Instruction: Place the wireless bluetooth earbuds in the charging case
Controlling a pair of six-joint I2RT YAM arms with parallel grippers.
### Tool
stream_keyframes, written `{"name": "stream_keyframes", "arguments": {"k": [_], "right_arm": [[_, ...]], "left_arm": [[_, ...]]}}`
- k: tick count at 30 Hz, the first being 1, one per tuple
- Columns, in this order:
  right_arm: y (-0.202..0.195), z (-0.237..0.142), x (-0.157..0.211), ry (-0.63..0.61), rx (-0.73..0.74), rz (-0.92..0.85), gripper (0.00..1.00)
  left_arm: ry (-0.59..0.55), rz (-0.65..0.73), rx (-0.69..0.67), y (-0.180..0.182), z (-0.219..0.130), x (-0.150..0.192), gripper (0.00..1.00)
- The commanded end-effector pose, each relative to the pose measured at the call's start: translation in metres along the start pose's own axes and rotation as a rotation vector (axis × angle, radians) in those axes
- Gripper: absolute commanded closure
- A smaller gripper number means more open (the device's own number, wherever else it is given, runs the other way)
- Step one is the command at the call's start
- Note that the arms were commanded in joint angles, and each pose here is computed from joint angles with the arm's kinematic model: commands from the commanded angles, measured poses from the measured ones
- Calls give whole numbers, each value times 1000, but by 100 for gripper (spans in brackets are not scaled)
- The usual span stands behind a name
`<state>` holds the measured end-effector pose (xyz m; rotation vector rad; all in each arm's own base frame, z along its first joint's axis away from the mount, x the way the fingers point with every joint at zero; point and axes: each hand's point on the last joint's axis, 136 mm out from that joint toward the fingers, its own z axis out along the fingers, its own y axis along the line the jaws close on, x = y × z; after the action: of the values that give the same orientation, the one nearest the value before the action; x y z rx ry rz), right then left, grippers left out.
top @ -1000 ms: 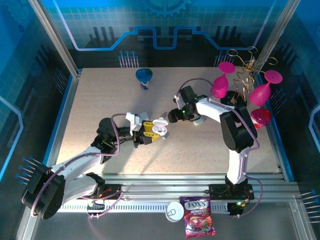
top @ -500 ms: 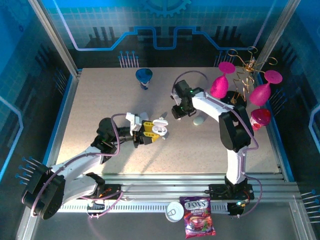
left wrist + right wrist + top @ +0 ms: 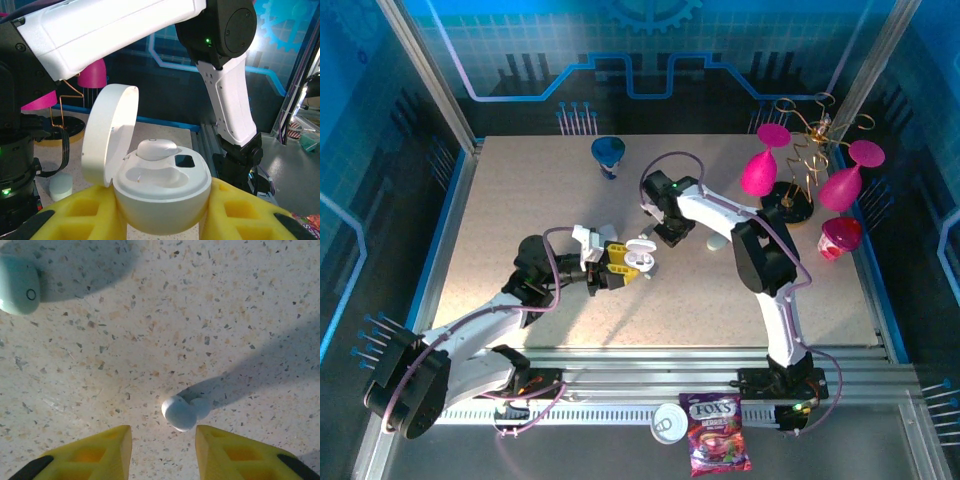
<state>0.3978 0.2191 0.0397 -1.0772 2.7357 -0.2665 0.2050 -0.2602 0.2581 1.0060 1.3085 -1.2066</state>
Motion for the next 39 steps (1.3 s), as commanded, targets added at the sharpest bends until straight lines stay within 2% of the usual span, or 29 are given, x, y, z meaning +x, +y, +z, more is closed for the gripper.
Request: {"name": "stream_keyframes", "arguments": {"k": [1,11,20,25,31,39], "right_arm": [[2,5,1,37,17,-44,63],[5,18,-2,53,14,-57,70],[2,26,-2,70,33,-42,80],[-1,26,-2,69,39,-19,81],[-5,9,-1,13,-2,52,81],[-9,-35,9,-146,-162,234,80]], "left_arm": [[-14,55,27,-8,0,-7,72],[-15,53,27,-7,0,-7,72],[-14,50,25,-6,0,-6,72],[-15,49,27,-7,0,-6,72],[-12,48,14,-5,0,-4,72],[-21,55,-8,2,1,-1,71]]}}
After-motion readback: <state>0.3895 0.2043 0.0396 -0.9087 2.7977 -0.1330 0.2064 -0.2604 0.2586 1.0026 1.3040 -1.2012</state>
